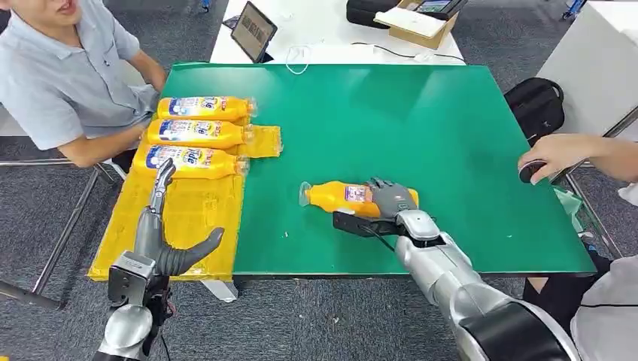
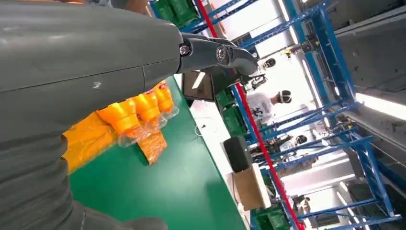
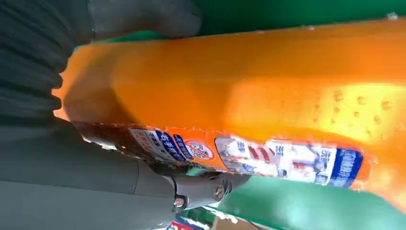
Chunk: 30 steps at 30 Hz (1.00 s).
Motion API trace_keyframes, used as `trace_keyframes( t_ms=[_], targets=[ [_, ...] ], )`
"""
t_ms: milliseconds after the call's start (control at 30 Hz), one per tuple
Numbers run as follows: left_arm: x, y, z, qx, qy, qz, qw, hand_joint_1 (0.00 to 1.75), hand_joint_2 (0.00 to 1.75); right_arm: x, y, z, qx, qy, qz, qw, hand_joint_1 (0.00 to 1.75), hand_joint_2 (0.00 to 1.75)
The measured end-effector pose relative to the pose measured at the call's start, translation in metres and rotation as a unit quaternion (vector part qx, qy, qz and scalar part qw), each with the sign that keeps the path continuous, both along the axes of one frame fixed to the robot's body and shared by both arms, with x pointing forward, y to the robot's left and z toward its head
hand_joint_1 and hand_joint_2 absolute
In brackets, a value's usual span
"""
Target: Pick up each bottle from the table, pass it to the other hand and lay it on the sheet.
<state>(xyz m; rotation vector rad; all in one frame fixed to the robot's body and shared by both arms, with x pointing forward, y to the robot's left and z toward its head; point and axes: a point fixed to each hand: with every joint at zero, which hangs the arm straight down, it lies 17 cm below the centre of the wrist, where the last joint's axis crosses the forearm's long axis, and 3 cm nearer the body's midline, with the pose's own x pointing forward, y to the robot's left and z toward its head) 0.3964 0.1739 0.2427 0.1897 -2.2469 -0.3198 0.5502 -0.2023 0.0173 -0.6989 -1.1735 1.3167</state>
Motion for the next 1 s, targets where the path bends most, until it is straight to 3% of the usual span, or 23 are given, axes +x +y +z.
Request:
trace_keyframes(
  t_ms=[333,600,833,1000],
  targets=[
    [-0.002,-0.001,-0.006,0.000,0.008,-0.002,1.000,0.00,1.75,-0.001,-0.006,-0.005,-0.003,0.020,-0.014,1.000,1.75,1.75],
    [-0.012,0.002,-0.017,-0.027,0.025,-0.012,0.999,0.00,1.75,-0.011,0.009,0.002,0.137,0.011,0.029,0.990,1.75,1.75],
    [-0.017,0.005,-0.010,-0.116,0.028,-0.040,0.992,0.00,1.75,-0.039,0.071,0.042,0.352,-0.040,0.094,0.930,1.75,1.75],
    [-0.028,0.011,-0.008,-0.192,0.021,-0.035,0.981,0.00,1.75,-0.055,0.097,0.077,0.479,-0.111,0.044,0.870,1.75,1.75]
  ],
)
